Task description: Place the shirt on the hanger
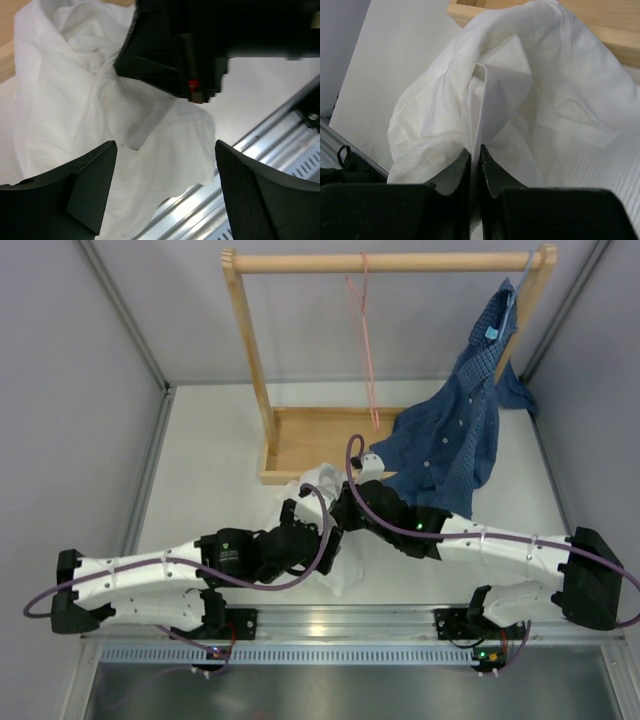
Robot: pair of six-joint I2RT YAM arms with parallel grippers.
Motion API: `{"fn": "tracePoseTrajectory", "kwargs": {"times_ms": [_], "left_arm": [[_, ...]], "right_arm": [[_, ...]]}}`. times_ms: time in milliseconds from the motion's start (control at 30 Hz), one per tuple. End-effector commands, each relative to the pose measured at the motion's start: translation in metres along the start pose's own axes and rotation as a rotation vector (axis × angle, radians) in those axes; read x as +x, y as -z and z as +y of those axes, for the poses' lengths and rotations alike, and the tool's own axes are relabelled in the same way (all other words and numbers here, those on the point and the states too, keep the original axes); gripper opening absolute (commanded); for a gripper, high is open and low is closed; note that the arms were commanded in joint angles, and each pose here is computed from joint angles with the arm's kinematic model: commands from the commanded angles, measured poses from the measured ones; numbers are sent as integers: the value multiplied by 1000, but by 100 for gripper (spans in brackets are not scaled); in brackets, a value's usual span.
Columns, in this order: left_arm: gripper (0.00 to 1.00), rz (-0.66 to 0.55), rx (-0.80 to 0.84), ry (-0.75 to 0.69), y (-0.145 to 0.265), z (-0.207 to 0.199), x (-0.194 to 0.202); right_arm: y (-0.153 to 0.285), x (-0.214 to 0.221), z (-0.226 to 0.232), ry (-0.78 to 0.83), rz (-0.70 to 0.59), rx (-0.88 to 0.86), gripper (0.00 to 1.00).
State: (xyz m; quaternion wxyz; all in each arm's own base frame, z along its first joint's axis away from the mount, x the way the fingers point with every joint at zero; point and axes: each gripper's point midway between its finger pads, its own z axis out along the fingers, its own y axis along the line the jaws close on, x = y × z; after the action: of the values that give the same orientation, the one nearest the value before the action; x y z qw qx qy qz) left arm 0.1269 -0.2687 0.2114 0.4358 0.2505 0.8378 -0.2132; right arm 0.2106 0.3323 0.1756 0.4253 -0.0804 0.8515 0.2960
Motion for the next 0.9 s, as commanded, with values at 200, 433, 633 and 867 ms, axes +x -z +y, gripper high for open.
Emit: {"fn": "tracePoseTrajectory", "kwargs": {"times_ms": [200,433,633,867], "left_arm": [[57,-140,-295,-62,-28,43,-8],[2,-202,-159,-97,-37,23,-11],[0,-342,-318,157,14,66,-46],[0,-358,-217,367,79,76,-76]], "right_arm": [[19,-13,37,17,-13,-173,9],[25,-17,53,25,-10,-253,17],[43,-35,22,68,-60,-194,72],[85,-44,8,219,-119,-435,92]]}}
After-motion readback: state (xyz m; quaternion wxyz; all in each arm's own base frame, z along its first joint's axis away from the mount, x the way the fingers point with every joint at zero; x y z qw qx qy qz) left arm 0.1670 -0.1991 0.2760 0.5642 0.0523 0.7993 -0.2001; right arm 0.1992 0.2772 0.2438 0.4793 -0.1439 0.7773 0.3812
